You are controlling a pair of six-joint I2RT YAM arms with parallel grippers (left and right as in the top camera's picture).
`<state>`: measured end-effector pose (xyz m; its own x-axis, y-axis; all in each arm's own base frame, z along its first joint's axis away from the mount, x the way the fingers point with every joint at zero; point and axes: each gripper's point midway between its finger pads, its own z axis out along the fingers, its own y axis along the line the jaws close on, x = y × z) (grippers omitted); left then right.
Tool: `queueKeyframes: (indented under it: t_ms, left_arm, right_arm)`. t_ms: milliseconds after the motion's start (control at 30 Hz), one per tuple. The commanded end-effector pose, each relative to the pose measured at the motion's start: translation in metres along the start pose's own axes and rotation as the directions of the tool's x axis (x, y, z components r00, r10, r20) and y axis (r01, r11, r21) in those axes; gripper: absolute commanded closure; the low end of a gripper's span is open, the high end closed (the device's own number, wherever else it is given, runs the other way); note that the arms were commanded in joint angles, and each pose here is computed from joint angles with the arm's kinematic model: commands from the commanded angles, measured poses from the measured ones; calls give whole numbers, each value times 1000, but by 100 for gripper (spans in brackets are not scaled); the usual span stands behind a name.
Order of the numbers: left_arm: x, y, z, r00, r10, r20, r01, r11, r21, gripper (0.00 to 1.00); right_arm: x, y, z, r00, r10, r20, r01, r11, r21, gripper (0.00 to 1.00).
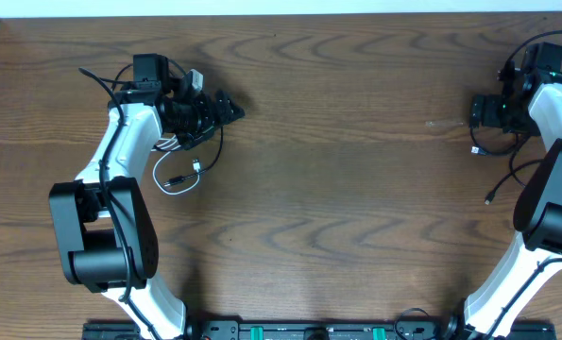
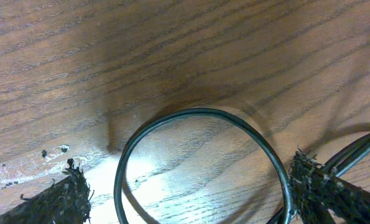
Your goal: Untangle cables
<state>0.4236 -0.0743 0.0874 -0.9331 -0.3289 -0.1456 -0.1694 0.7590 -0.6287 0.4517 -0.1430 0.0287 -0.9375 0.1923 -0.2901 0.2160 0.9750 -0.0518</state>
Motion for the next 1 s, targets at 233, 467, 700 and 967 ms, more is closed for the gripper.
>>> queueKeyframes:
  t_ms: [233,467,700,967]
  left_arm:
    - [0,-5,-5,1000,11,6,-11,1000,6,12]
    - [-9,-23,-23,997,-55,51,53,998,37,93]
    - [-26,-13,-82,952,-153,266,203,963,-175,85]
    - [-13,19,-127,904,-165,395,324,868,-377,58]
  right_arm:
    - [-10,-2,-13,999,6,37,-6,1000,14,1]
    - [-10,-2,-13,999,6,37,-6,1000,14,1]
    - [-10,-2,-13,999,6,37,-6,1000,14,1]
    - [-10,-2,-13,999,6,38,-6,1000,14,1]
